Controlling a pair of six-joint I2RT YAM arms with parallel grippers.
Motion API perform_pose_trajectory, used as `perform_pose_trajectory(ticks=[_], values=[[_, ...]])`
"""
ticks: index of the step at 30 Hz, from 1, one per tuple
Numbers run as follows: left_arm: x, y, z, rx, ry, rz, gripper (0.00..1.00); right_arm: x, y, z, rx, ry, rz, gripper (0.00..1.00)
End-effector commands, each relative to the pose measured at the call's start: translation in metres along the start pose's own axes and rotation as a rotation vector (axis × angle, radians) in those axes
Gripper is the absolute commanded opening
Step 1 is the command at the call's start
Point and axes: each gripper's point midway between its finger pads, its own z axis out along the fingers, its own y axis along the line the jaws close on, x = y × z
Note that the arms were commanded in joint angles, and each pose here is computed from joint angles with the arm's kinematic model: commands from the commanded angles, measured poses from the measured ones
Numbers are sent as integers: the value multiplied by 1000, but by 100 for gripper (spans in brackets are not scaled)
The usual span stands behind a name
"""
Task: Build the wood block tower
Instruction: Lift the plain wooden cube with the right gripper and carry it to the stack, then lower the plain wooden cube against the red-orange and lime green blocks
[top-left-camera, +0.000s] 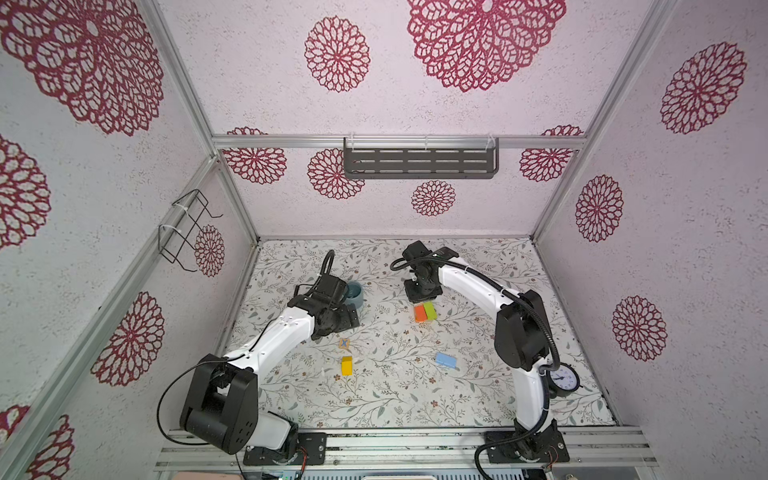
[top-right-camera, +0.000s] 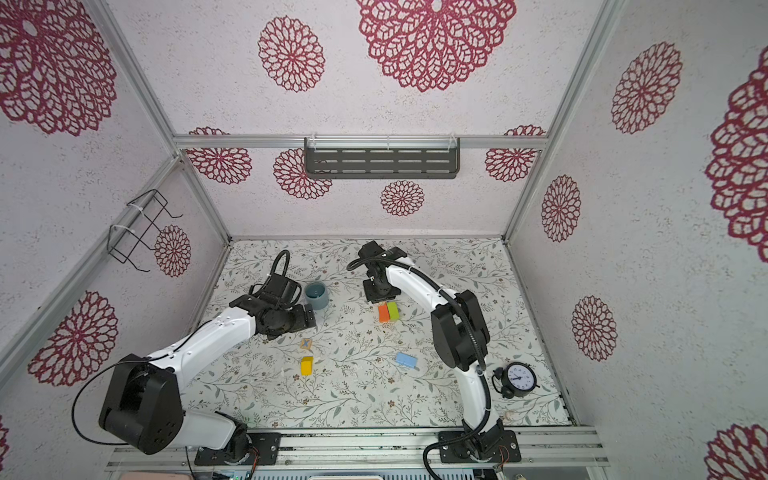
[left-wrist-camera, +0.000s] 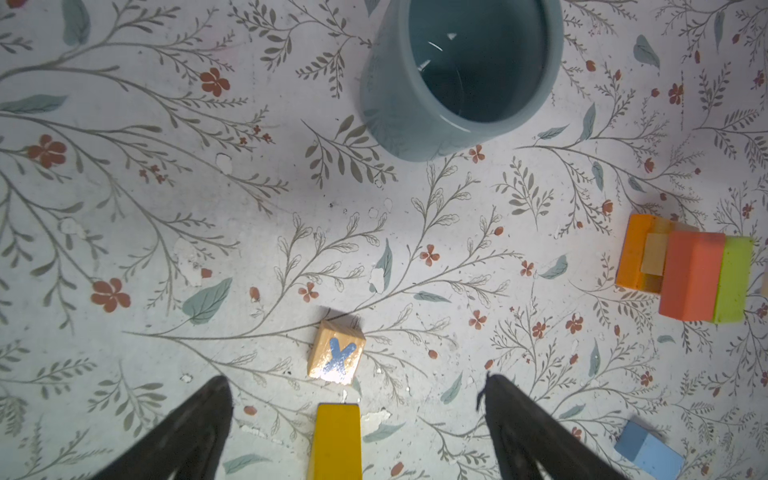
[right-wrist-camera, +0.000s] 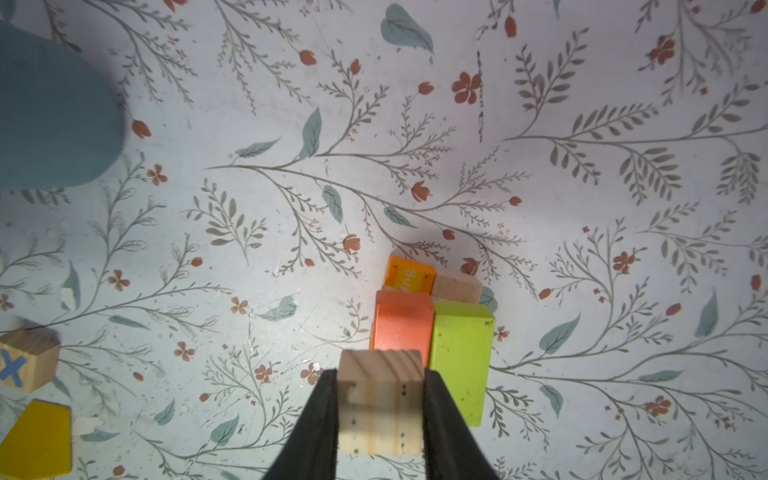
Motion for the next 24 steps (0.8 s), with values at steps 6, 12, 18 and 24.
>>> perform_pose_trajectory(ticks=[6,12,18,24], values=[[-13,-2,1,31,-17,-12,97,-1,-8,-6,18,24,4,29],[-12,-1,3,38,-14,-20,97,4,-10,-4,31,36,37,30],[-8,0,3,49,-14,-26,97,10,-10,-4,24,33,62,31],[-6,0,3,56,-12,-31,97,16,-10,-1,29,38,68,31]])
